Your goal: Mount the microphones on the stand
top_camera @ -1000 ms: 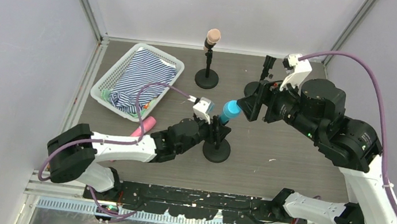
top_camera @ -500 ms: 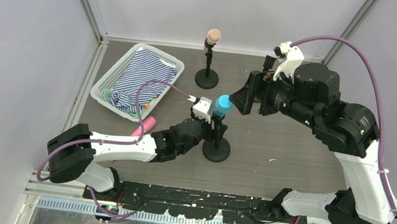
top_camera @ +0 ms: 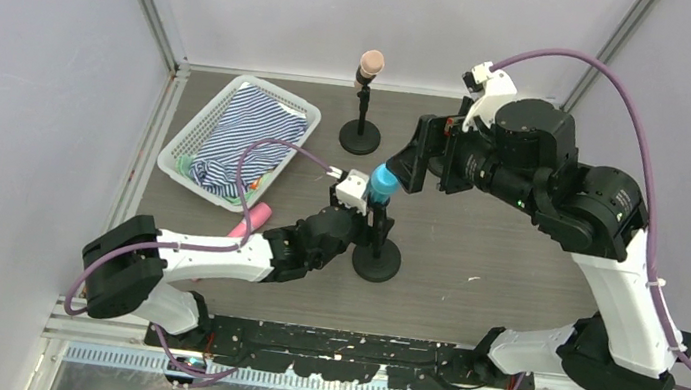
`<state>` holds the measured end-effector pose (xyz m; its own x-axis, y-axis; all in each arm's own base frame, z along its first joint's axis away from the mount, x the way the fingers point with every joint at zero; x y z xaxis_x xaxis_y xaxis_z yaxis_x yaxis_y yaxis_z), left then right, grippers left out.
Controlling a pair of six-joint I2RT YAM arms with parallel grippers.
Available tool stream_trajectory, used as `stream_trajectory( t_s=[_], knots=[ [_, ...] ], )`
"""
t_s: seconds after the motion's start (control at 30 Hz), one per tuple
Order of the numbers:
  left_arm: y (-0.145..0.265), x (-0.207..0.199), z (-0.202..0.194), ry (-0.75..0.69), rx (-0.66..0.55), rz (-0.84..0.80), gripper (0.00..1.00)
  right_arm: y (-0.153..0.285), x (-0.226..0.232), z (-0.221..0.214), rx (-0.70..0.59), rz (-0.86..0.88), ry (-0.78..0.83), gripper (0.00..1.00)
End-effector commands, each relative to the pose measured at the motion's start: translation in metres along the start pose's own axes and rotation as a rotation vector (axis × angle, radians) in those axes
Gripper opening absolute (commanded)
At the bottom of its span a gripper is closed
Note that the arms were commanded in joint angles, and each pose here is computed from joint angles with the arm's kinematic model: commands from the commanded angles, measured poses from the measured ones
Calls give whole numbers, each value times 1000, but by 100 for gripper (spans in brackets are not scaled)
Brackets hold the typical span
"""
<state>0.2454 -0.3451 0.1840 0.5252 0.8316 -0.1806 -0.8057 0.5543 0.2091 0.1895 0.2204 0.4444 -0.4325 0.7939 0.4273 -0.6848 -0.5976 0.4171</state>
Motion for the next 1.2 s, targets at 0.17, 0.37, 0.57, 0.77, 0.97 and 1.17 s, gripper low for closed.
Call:
stream_trajectory(
  t_s=[0.17, 0.37, 0.57, 0.77, 0.97, 1.17],
  knots=[
    [-2, -4, 1, -40, 6, -44, 75, 3, -5, 14, -71, -28, 42, 100],
    [3, -18, 14, -27, -21, -123, 78, 8, -2, 19, -144, 22, 65, 100],
    [10, -28, 17, -18, -29, -188, 81, 26, -26, 34, -262, -88, -11, 100],
    [19, -32, 13, -5, -23, -237, 85, 37, -31, 29, -234, -109, -39, 100],
    [30, -31, 8, 5, -28, -275, 89, 33, -18, 29, -161, -89, -59, 100],
    [36, -27, 4, 4, -34, -281, 91, 16, -10, 16, -89, -189, -25, 100]
  ],
)
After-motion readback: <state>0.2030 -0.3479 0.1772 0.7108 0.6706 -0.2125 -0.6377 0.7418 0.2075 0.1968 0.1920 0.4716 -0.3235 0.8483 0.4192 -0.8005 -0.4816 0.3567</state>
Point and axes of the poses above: each gripper's point midway between its finger pads, its own y axis back along the fingers, its own x axis along the line the jaws close on, z = x × y, the point moved 1 cm from there along y, back along the fingers, and after that the axes turned 7 degrees about -y, right-handed, at the moved point
